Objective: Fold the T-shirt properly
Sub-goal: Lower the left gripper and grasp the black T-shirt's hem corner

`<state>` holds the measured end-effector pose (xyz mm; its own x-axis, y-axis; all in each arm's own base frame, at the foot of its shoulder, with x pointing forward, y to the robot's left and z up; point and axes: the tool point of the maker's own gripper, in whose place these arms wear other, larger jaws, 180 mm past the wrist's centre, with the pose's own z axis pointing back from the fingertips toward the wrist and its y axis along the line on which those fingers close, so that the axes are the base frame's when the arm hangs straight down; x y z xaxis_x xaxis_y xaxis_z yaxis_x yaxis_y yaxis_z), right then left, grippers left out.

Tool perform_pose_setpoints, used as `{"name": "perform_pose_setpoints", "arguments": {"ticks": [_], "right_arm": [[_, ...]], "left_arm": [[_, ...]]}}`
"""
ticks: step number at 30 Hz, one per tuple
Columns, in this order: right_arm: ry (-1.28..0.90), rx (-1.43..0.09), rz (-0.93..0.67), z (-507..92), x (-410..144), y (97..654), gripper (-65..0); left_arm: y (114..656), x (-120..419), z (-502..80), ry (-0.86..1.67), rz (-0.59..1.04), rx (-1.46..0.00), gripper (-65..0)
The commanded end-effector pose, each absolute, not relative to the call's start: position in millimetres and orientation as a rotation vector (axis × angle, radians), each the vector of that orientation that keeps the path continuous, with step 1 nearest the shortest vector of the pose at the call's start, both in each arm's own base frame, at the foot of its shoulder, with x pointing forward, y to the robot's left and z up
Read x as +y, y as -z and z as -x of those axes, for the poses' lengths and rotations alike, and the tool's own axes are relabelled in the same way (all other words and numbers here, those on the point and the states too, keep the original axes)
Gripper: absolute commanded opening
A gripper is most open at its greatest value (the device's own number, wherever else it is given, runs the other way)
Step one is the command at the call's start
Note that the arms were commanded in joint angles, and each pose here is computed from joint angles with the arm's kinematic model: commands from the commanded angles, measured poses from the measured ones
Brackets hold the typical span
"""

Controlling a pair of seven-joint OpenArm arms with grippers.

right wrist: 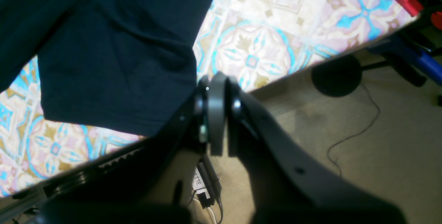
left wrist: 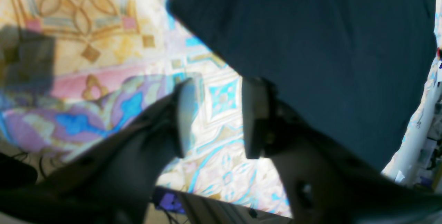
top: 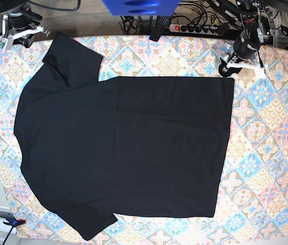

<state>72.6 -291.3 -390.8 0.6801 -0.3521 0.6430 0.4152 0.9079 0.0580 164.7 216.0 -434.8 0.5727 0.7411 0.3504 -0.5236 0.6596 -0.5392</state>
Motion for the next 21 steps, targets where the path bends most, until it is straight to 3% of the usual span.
{"name": "perform_pose_setpoints", "arguments": {"ticks": [1,21], "right_arm": [[0.416,-0.73,0.107,-76.0,-295.3,382.3,-65.0],[0.414,-0.734,0.106,-77.2,-294.8,381.0,-65.0]], "left_arm": [[425.8,216.3,-173.2,-0.754,0.419,-0.631,-36.9],[457.1,213.3,-198.0,-0.849,0.464,-0.591,-36.4]]}}
